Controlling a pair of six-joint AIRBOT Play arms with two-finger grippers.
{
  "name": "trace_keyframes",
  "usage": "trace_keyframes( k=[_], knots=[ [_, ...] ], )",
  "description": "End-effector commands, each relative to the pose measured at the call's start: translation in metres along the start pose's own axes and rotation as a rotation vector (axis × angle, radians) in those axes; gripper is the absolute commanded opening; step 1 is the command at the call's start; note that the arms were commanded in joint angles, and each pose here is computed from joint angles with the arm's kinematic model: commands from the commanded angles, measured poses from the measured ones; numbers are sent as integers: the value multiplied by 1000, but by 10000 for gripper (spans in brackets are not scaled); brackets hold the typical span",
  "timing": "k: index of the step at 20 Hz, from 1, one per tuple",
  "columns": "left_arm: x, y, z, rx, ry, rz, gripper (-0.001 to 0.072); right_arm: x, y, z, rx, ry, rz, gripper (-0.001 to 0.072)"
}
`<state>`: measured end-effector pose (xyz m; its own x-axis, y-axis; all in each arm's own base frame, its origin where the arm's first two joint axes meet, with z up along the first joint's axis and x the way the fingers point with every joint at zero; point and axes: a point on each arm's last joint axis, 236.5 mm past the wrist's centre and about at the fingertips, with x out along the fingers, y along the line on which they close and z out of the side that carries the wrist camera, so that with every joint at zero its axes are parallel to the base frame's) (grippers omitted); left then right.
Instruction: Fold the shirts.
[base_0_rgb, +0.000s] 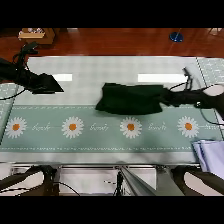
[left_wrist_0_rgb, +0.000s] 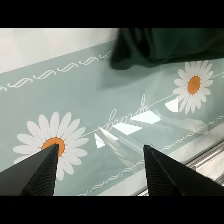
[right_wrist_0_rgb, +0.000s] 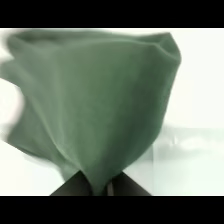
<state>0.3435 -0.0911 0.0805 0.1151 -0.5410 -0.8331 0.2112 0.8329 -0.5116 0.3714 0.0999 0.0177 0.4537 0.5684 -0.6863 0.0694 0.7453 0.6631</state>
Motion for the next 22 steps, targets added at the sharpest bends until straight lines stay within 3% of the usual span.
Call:
trace_keyframes(
  k=[1, 6, 12, 17, 22],
  knots=[
    [0, 1, 2, -1, -7, 3, 615, -96, 27, 43, -54, -198, -55, 21],
    [1, 4, 10, 9, -40, 13, 615, -239, -18, 44, 47, -337, -393, 21],
    [4, 9, 18, 55, -61, 22, 616, -360, -129, -61, 397, -160, -942, 20],
    [9, 13, 18, 99, -47, 20, 615, -404, -156, -113, 632, -111, -1115, 21],
    [13, 23, 37, 94, -112, 46, 612, -393, -174, -162, 789, 37, -1122, 20]
  ],
)
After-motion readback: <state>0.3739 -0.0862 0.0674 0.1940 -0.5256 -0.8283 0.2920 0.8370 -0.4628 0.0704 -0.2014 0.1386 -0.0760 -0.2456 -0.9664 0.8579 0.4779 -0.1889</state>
